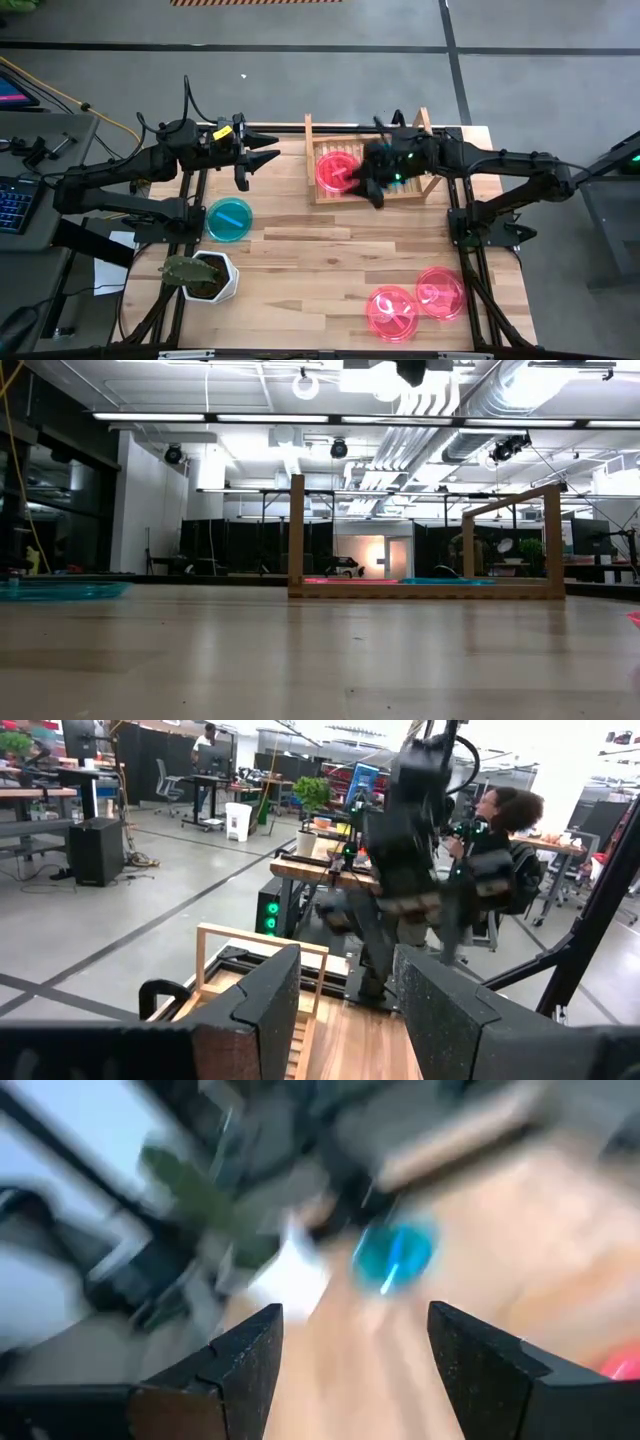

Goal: Place and stack plates onto a shelf
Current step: Stack the pink plate on top of the other pink plates on the shelf

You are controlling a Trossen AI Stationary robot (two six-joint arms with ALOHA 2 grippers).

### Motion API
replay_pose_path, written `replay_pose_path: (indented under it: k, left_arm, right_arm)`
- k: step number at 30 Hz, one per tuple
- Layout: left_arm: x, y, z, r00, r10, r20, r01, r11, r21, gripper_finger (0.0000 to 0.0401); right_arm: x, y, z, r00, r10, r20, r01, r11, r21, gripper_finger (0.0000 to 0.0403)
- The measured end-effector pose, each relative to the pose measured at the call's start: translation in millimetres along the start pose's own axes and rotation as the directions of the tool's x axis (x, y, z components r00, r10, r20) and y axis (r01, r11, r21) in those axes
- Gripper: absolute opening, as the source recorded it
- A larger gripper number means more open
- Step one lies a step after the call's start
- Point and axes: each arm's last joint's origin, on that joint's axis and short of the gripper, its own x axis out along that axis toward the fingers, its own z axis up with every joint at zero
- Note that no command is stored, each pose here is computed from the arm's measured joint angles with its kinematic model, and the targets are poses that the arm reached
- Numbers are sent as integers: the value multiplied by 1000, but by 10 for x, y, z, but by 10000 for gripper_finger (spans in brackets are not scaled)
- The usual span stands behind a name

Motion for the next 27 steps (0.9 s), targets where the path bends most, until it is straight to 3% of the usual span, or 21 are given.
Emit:
replay_pose_path:
  k: [3, 8, 12, 15, 18, 22, 27]
  left_arm:
    - [0, 0, 0, 1000, 0, 0, 0, 1000, 0, 152]
    - [0, 0, -1, 1000, 0, -1, 0, 1000, 0, 152]
    - [0, 2, -7, 1000, 1, -7, -1, 1000, 0, 152]
    - [0, 2, -7, 1000, 1, -7, -1, 1000, 1, 152]
    - [1, 1, -8, 1000, 1, -8, -1, 1000, 1, 152]
    - [1, 1, -8, 1000, 1, -8, -1, 1000, 1, 152]
    - [1, 1, -8, 1000, 2, -8, -1, 1000, 1, 152]
  right_arm:
    - [57, 36, -270, 962, 50, -269, -18, 993, 120, 232]
    - [198, 235, -854, 782, 58, -621, 85, 977, 198, 226]
    - [315, 428, -1459, 598, 180, -781, 81, 956, 283, 215]
    - [334, 493, -1892, 507, 214, -835, 112, 944, 310, 205]
    - [340, 432, -2203, 491, 195, -849, 207, 921, 331, 197]
    - [342, 256, -2492, 515, 140, -845, 371, 853, 367, 193]
    - [327, 63, -2724, 552, 87, -829, 493, 768, 409, 193]
